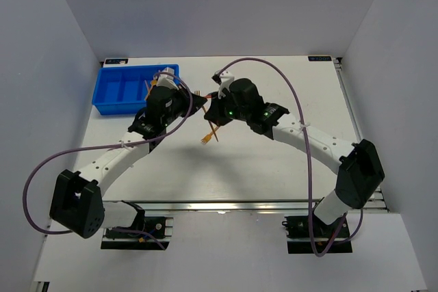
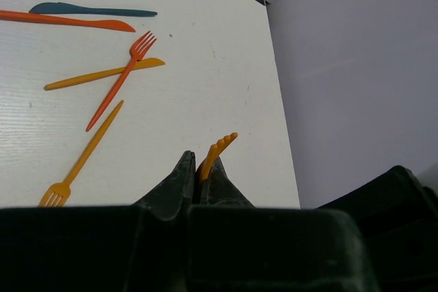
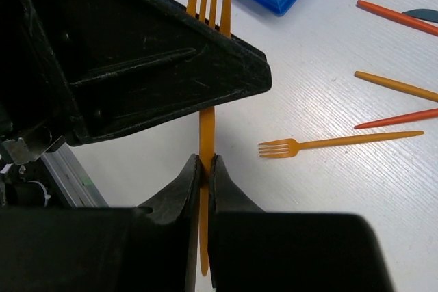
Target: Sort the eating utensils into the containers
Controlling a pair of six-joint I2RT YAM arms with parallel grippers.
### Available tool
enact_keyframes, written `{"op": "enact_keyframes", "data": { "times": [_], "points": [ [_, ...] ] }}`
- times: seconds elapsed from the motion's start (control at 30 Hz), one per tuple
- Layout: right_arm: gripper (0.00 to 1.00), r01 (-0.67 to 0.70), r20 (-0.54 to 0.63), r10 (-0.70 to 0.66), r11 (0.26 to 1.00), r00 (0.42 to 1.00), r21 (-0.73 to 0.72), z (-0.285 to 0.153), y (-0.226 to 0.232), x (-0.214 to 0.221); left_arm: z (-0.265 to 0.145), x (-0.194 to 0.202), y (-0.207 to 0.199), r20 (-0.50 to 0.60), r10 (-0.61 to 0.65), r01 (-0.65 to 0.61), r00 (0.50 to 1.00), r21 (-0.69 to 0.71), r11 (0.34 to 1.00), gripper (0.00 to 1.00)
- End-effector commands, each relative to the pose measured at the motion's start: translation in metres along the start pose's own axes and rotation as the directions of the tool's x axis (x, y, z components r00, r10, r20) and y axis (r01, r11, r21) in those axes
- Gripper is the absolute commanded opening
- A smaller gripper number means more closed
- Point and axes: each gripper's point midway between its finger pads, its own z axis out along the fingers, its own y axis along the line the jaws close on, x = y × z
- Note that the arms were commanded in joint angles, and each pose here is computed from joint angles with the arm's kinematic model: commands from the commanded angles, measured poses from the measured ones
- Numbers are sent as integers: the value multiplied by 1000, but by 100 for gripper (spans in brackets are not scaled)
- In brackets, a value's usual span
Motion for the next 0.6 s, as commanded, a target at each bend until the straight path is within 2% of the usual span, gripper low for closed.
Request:
{"op": "enact_keyframes", "data": {
  "times": [0.0, 0.03, 0.07, 0.1, 0.13, 0.17, 0.2, 0.23, 0.27, 0.3, 0.33, 0.37, 0.4, 0.43, 0.47, 0.57],
  "points": [
    [5, -2, 89, 3, 1000, 996, -18, 1, 12, -34, -1, -10, -9, 16, 32, -31, 999, -11, 999, 0],
    [18, -12, 98, 12, 1000, 995, 7, 1, 7, -35, -2, -13, -4, 3, 57, -57, 998, -64, 996, 0],
    [53, -21, 108, 18, 999, 994, 24, -1, 3, -35, -2, -20, -1, 14, 81, -80, 997, -99, 992, 0],
    [82, -30, 110, 26, 999, 994, 37, -4, -1, -32, 0, -27, 7, 27, 110, -104, 994, -153, 983, 0],
    [89, -57, 124, 48, 996, 991, 69, -8, -12, -35, -4, -48, 15, 45, 177, -162, 983, -234, 959, 0],
    [89, -75, 115, 63, 992, 991, 99, -14, -20, -32, -4, -60, 20, 48, 211, -190, 976, -278, 942, 0],
    [89, -95, 95, 84, 988, 992, 123, -18, -29, -23, 3, -66, 40, 3, 262, -245, 965, -343, 907, 0],
    [89, -129, 110, 108, 970, 988, 206, -25, -54, -21, -1, -82, 65, -27, 261, -249, 965, -407, 879, 0],
    [89, -144, 121, 118, 962, 986, 232, -39, -62, -20, 0, -113, 58, 2, 294, -265, 956, -423, 866, 0],
    [89, -155, 95, 135, 953, 986, 260, -43, -74, -1, 9, -122, 88, -54, 329, -311, 943, -504, 806, 0],
    [89, -183, 111, 157, 941, 981, 285, -52, -89, 1, -5, -149, 124, -60, 345, -301, 937, -641, 706, 0],
    [89, -192, 139, 158, 940, 978, 283, -65, -91, -2, -6, -188, 116, -10, 395, -298, 919, -674, 676, 0],
    [89, -201, 153, 163, 937, 975, 284, -70, -96, 0, -9, -207, 130, -32, 437, -321, 899, -726, 608, 0],
    [89, -216, 136, 183, 930, 974, 298, -75, -106, 17, -6, -222, 166, -61, 427, -306, 902, -789, 533, 0],
    [89, -219, 161, 178, 930, 971, 294, -85, -106, 14, -8, -256, 160, 0, 464, -272, 886, -810, 519, 0],
    [89, -230, 152, 193, 930, 969, 287, -94, -110, 31, 4, -301, 187, 13, 536, -271, 844, -852, 448, 0]
  ]
}}
